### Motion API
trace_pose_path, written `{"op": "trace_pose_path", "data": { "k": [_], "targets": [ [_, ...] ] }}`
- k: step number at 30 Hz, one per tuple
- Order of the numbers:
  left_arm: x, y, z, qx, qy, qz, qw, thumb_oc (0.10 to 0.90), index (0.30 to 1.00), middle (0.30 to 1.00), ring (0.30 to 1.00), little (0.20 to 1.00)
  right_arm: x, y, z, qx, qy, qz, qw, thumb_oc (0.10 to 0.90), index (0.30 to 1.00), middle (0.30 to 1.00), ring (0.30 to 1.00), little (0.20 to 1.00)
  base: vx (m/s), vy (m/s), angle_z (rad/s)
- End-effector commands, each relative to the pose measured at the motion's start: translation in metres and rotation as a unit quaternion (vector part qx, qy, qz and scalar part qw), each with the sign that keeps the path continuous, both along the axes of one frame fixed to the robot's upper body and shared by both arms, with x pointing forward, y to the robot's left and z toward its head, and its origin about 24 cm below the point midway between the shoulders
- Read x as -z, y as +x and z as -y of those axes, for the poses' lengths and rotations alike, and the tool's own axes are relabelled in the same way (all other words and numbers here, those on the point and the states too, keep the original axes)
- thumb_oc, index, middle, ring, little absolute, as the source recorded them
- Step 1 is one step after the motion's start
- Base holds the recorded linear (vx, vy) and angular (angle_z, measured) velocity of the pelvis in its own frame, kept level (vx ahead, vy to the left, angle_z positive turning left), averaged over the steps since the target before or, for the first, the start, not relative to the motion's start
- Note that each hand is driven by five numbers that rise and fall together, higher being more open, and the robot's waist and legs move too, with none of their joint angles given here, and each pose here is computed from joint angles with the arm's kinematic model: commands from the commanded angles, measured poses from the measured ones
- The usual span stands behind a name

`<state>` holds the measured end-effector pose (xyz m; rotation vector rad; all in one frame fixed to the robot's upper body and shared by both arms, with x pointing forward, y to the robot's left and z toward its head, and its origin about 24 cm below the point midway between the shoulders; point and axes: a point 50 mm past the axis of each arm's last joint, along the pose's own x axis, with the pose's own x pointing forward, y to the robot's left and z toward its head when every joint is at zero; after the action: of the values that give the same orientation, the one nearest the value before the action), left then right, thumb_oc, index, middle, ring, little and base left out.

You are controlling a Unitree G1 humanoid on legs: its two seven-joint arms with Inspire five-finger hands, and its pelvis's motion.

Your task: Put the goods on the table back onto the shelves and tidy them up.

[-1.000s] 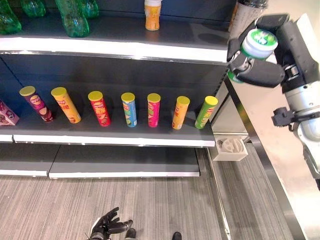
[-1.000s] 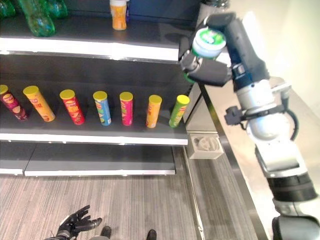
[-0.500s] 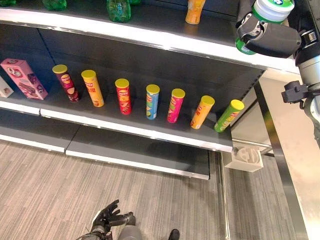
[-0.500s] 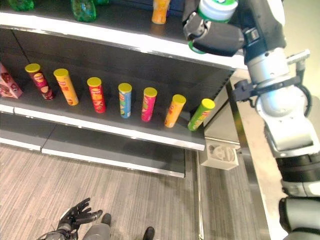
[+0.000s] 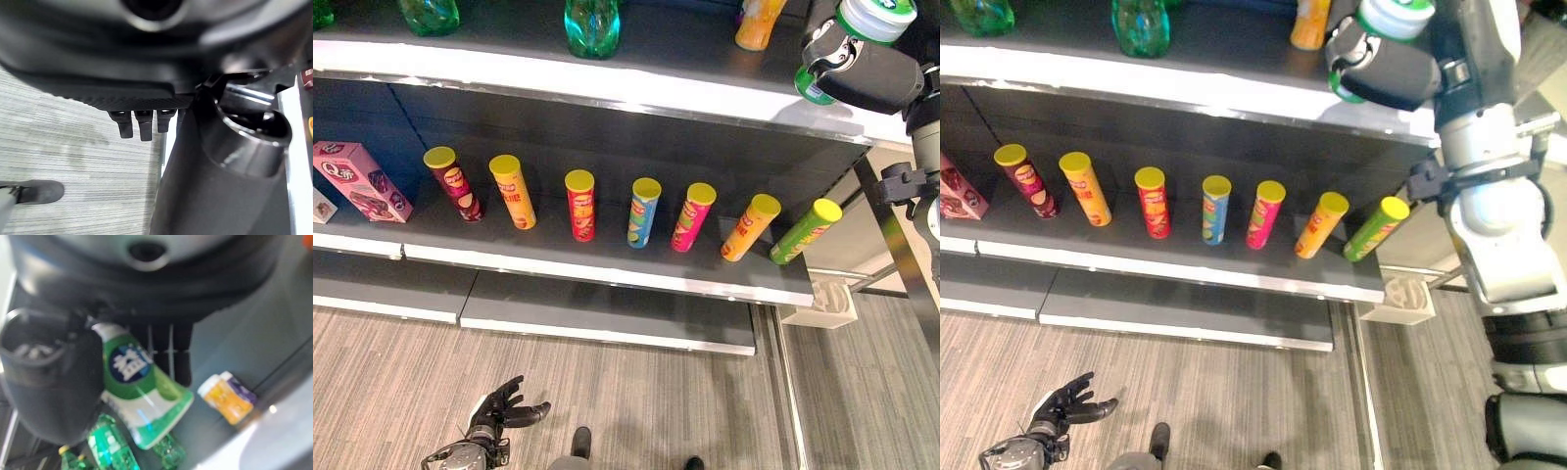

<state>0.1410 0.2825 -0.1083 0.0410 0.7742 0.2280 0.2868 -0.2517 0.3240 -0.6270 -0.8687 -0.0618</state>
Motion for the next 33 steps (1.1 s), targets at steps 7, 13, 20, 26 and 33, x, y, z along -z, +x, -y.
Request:
{"op": "trace_pose_path", "data": {
  "k": [7, 13, 20, 26, 33],
  "targets": [
    [0.003, -0.007, 0.012, 0.009, -0.021, 0.019, 1.0, 0.8, 0.9, 0.9, 0.9, 0.9, -0.052, -0.014, -0.001, 0.004, 0.014, 0.109, 0.994, 0.4, 0.3, 0.3, 0.3, 0.3, 0.04, -0.055, -0.07],
    [0.01, -0.014, 0.021, -0.006, -0.035, 0.005, 0.999, 0.8, 0.9, 0.9, 0.9, 0.9, -0.043, -0.006, -0.007, -0.006, 0.006, 0.079, 0.997, 0.4, 0.3, 0.3, 0.3, 0.3, 0.05, -0.082, -0.01],
    [0.014, -0.021, 0.017, -0.022, -0.03, -0.012, 0.999, 0.8, 0.9, 0.9, 0.9, 0.9, -0.038, 0.005, -0.013, -0.002, -0.004, 0.057, 0.998, 0.4, 0.3, 0.3, 0.3, 0.3, 0.0, -0.046, 0.07],
    [0.014, -0.021, 0.015, -0.039, -0.028, -0.008, 0.999, 0.8, 0.9, 0.9, 0.9, 0.9, -0.037, 0.025, -0.014, 0.063, -0.051, 0.035, 0.996, 0.4, 0.3, 0.3, 0.3, 0.3, 0.0, -0.025, 0.04],
    [0.012, -0.018, 0.017, -0.038, -0.037, -0.001, 0.999, 0.8, 0.9, 0.9, 0.9, 0.9, -0.035, 0.045, -0.02, 0.113, -0.078, 0.024, 0.99, 0.4, 0.3, 0.3, 0.3, 0.3, 0.0, -0.035, 0.07]
  ]
}}
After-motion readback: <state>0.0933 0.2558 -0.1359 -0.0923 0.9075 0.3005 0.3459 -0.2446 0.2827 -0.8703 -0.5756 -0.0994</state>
